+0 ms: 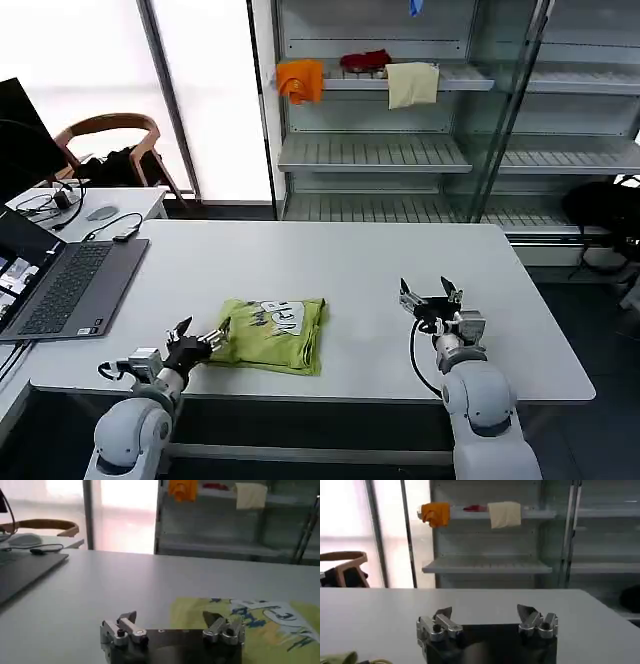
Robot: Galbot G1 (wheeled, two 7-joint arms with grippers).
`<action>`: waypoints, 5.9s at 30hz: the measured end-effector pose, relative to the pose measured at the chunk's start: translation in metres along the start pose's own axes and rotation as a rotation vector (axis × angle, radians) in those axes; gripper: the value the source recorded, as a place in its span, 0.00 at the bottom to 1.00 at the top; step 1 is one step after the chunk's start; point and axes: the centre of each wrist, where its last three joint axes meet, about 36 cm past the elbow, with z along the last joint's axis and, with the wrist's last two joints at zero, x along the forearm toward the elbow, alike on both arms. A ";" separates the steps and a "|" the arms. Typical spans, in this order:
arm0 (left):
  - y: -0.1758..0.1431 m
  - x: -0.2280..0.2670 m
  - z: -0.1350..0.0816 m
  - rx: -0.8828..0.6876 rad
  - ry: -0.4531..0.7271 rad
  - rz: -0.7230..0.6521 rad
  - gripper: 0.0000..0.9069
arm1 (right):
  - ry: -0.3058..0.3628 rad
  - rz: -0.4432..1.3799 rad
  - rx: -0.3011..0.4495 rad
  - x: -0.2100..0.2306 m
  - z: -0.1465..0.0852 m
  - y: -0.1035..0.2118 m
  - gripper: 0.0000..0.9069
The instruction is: Fold and organize the clothes.
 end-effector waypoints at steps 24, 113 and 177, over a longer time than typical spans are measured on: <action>-0.010 0.001 0.024 0.069 -0.011 0.064 0.00 | 0.003 0.008 0.019 -0.002 0.000 0.001 1.00; -0.160 -0.006 -0.024 -0.362 -0.207 0.229 1.00 | 0.106 -0.232 -0.129 -0.012 0.018 0.074 1.00; -0.056 -0.014 -0.020 -0.139 -0.211 -0.002 1.00 | 0.163 -0.291 -0.302 -0.050 0.009 0.051 0.00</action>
